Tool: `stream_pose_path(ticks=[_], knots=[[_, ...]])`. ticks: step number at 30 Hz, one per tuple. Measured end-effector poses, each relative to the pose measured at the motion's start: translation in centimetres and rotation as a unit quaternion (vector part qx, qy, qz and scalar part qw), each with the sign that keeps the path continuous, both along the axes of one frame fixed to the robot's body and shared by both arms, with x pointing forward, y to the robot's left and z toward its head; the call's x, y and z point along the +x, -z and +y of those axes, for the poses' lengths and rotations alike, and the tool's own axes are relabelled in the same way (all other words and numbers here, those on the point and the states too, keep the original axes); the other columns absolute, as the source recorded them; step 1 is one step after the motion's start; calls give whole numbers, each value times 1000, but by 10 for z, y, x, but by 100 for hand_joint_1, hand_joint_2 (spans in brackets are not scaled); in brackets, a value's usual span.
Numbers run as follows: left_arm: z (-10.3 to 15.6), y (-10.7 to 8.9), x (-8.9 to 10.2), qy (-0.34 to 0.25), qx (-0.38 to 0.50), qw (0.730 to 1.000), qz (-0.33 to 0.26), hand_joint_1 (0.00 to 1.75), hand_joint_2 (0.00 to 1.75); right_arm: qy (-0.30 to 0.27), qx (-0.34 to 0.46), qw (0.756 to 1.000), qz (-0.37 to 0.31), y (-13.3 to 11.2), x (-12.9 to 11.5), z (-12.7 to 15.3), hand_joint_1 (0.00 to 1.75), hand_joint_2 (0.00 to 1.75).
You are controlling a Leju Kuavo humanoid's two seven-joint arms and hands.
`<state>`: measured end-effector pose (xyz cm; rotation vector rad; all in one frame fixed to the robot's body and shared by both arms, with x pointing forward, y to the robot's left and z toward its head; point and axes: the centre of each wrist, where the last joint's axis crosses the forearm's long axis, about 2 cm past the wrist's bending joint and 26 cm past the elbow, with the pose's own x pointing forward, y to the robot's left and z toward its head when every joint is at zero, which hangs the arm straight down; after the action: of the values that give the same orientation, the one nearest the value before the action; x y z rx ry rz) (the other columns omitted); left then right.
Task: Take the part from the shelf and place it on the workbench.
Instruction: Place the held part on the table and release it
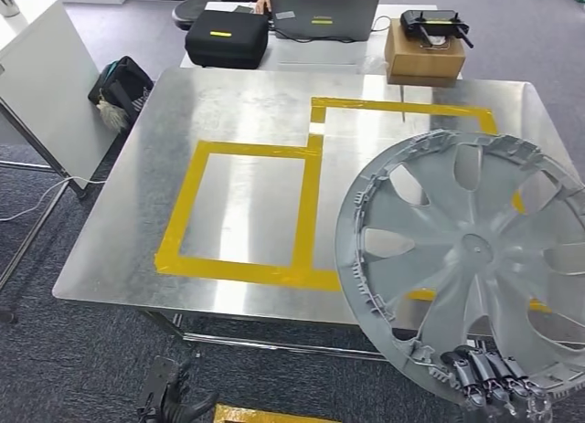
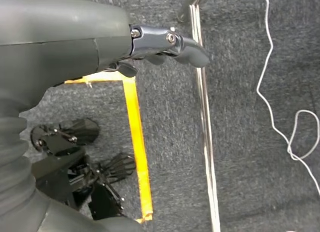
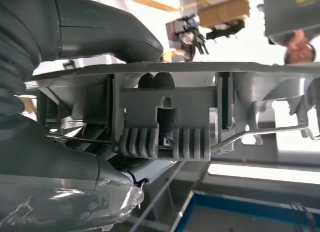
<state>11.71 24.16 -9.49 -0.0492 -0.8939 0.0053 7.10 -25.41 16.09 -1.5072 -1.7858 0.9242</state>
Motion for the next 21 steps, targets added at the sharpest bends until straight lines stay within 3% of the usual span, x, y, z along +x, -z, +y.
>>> stream_pose_path(ticks=[21], knots=[[-1,-3,11,-6,9,1000,-6,0,175,28,12,999,14,5,-2,-1,175,175]])
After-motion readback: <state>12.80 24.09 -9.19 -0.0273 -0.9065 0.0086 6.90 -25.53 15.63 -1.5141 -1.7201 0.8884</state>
